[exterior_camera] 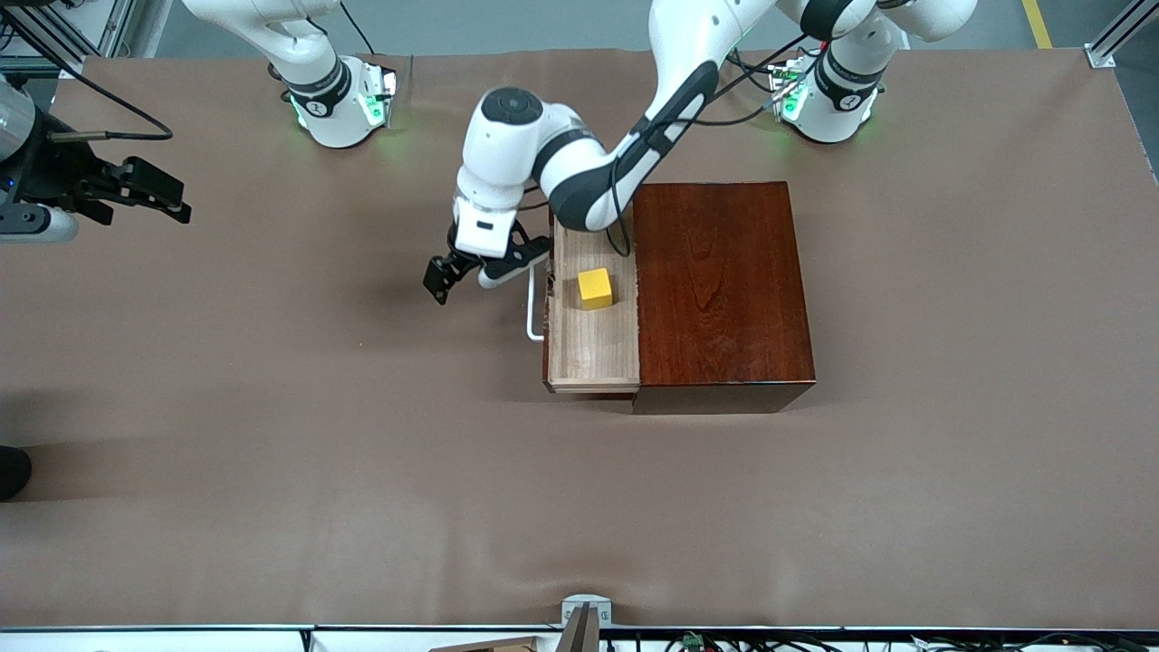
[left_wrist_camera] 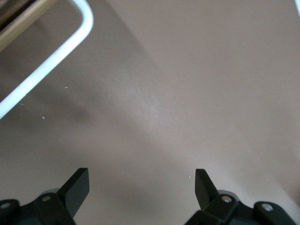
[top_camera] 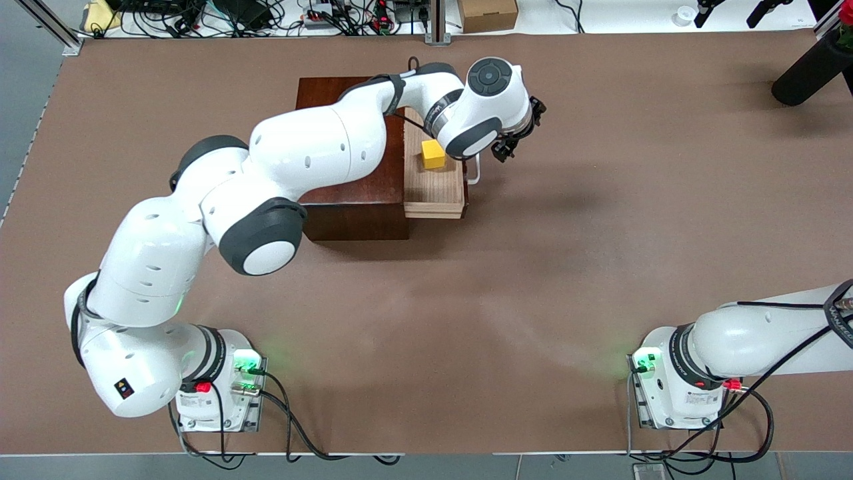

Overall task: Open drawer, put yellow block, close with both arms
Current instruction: 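Push the drawer front shut with the left gripper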

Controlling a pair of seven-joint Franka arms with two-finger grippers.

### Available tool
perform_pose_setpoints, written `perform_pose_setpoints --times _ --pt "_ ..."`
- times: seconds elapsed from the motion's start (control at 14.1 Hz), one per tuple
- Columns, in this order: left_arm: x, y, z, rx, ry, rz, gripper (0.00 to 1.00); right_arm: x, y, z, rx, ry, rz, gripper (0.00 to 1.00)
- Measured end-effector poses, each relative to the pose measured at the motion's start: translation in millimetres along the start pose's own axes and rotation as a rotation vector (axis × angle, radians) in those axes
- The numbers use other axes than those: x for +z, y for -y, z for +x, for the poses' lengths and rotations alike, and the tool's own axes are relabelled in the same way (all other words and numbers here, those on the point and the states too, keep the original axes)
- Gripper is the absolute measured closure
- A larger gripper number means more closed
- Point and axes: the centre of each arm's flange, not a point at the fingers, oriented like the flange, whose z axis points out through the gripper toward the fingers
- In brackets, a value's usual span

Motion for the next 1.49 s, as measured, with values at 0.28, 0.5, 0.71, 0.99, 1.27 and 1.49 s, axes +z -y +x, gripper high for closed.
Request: perform_pose_setpoints --times 0.28,0.5,0.71,0.99,1.27,1.49 --pt "11 7 9 -0.129 -0.029 0.054 0.00 -1 -3 1 -0.026 -0.006 -0.001 0.00" --pt "23 17 19 -0.197 -0.070 0.125 0.00 -1 -6 1 -0.065 -0.008 -0.002 0.00" --pt "27 19 41 -0.249 -0.106 0.176 0.00 -2 -6 2 -0.076 -0.017 -0.003 0.00" --pt "25 18 61 -0.314 -0.143 0.240 0.00 -2 -7 3 -0.075 -0.022 -0.008 0.00" --pt "24 22 97 -0.349 -0.200 0.341 0.00 -2 -8 3 -0.075 -0.022 -0.021 0.00" --pt "22 28 126 -0.351 -0.237 0.424 0.00 -2 -8 3 -0.075 -0.022 -0.022 0.00"
